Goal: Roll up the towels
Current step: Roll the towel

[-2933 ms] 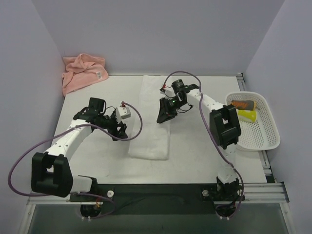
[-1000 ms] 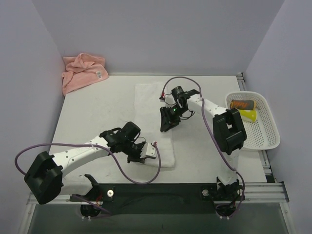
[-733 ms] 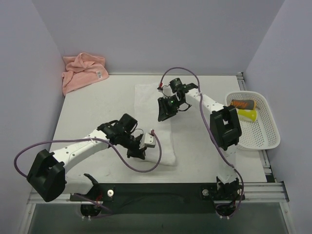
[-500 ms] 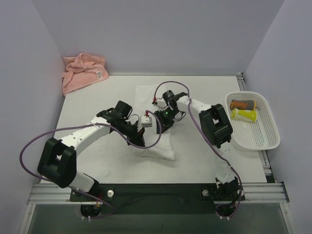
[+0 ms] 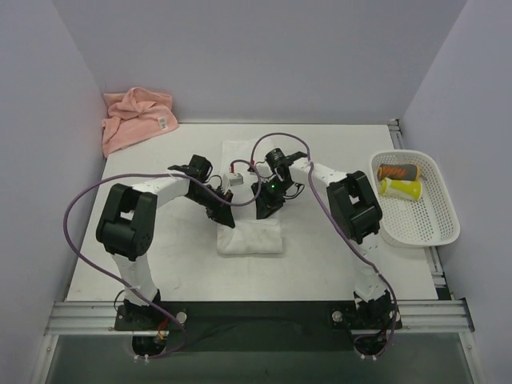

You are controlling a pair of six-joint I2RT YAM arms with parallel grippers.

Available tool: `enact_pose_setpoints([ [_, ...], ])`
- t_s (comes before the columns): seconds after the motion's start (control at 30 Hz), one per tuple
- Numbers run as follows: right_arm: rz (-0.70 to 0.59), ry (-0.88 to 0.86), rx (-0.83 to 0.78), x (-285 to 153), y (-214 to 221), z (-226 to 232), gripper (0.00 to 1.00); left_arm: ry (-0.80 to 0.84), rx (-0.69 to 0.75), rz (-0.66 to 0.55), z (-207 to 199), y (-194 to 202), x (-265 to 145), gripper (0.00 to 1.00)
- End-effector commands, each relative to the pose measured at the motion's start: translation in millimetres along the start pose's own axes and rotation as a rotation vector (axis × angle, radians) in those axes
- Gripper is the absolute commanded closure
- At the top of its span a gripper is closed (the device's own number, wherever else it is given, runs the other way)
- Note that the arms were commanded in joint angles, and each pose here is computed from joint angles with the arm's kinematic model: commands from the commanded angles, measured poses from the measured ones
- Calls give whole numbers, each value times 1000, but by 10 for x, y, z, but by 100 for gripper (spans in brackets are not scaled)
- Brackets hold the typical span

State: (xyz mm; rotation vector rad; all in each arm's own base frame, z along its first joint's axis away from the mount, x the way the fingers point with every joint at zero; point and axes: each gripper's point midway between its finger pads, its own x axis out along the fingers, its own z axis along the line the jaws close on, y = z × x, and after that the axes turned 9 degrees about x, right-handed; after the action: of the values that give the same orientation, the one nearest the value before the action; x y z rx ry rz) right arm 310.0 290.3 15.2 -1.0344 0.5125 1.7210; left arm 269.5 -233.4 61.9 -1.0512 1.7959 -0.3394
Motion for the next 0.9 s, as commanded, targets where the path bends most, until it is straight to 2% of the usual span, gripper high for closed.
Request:
enact_pose_setpoints([
  [0.0,-52,64,5,-297,-50,-37,73,-36,7,-27,198,-121,2,99],
  [0.13,-155,62,56,-708,-249,-34,65,-43,-36,-10,286,-93,56,95],
  [0.2,-201,26,93,-910,-339,1,64,-41,-67,1,333,-66,90,93],
  [0.27,-249,-36,190,-1160,-379,-10,64,-42,-83,8,364,-64,106,91],
  [0.4,-235,-238,279,-1375,-258,297,64,-40,-106,21,405,-22,145,87],
  [0.53,-190,-362,322,-1334,-88,582,65,-38,-139,25,445,4,168,85],
  [0.7,-68,-433,386,-924,160,847,70,-42,-187,16,537,23,152,83],
  [0.8,-12,-379,397,-609,261,760,73,-38,-207,3,562,22,126,80],
  [0.87,2,-288,439,-393,307,515,75,-39,-211,-2,565,34,95,77],
])
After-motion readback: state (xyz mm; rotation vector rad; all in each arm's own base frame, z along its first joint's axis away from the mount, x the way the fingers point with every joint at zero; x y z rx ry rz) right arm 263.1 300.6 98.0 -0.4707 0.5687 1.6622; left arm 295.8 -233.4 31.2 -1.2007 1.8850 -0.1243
